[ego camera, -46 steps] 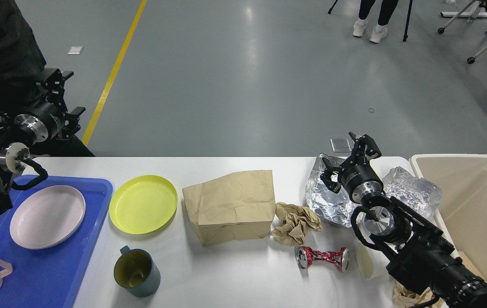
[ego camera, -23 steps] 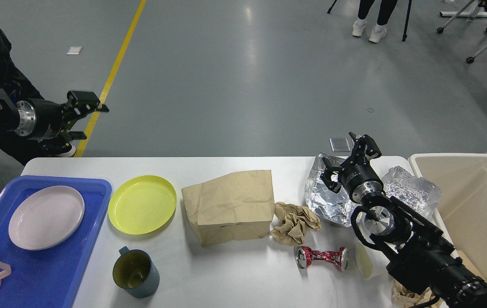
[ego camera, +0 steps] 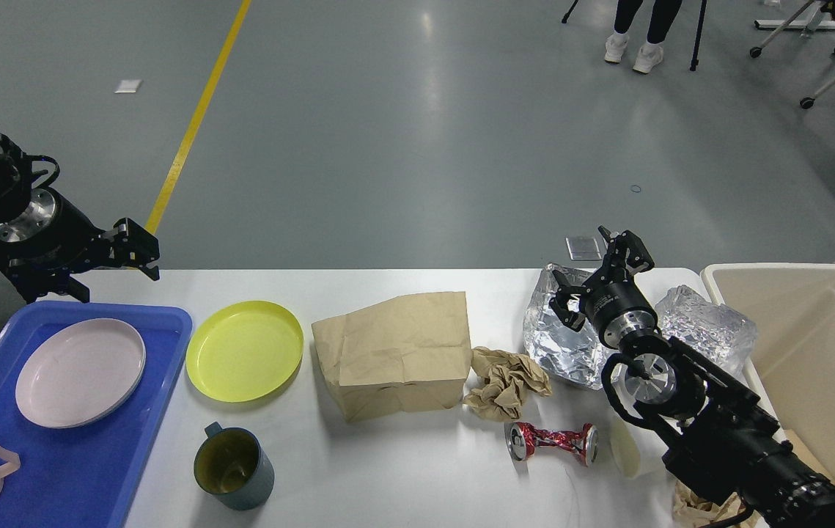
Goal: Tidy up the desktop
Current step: 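Lower the left gripper toward the dark teal mug beside the tray, then close the left gripper on the teal mug, then lift the teal mug and carry it toward the tray's near corner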
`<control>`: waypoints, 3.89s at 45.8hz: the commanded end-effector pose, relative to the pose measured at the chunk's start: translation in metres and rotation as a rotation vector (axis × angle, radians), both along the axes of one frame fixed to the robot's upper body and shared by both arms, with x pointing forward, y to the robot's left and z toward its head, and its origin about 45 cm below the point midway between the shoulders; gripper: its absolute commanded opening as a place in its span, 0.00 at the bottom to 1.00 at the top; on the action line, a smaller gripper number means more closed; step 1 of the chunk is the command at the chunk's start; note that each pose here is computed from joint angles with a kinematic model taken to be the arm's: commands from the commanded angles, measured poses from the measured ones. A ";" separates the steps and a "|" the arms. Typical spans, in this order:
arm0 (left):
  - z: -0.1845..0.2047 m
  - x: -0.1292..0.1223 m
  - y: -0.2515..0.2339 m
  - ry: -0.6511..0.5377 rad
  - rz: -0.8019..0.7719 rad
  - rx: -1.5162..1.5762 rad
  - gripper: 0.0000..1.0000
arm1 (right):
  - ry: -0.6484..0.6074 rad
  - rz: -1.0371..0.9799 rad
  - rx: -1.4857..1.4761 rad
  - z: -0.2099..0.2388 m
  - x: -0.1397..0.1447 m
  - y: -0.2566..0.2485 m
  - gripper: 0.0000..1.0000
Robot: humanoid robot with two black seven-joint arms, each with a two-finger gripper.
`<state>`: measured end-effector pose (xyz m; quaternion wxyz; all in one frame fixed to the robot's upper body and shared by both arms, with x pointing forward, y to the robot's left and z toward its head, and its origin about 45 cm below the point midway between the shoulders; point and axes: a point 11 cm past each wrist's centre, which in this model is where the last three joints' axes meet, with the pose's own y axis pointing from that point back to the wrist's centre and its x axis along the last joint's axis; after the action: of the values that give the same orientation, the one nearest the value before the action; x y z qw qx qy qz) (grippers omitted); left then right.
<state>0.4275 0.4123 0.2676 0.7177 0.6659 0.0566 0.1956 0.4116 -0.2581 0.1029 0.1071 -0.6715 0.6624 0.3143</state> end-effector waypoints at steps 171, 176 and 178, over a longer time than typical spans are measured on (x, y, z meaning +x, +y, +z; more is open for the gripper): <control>-0.035 -0.106 0.025 0.336 0.103 -0.062 0.00 | -0.001 0.001 0.001 0.000 0.000 0.000 1.00; -0.035 -0.126 0.058 0.339 0.191 -0.055 0.00 | 0.000 0.000 0.000 0.000 0.000 0.000 1.00; -0.038 -0.135 0.068 0.348 0.221 -0.055 0.00 | 0.000 0.000 0.000 0.000 0.000 0.000 1.00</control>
<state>0.3101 0.4565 0.2329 0.6997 0.6623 0.2324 0.1334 0.4116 -0.2581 0.1029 0.1072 -0.6716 0.6624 0.3143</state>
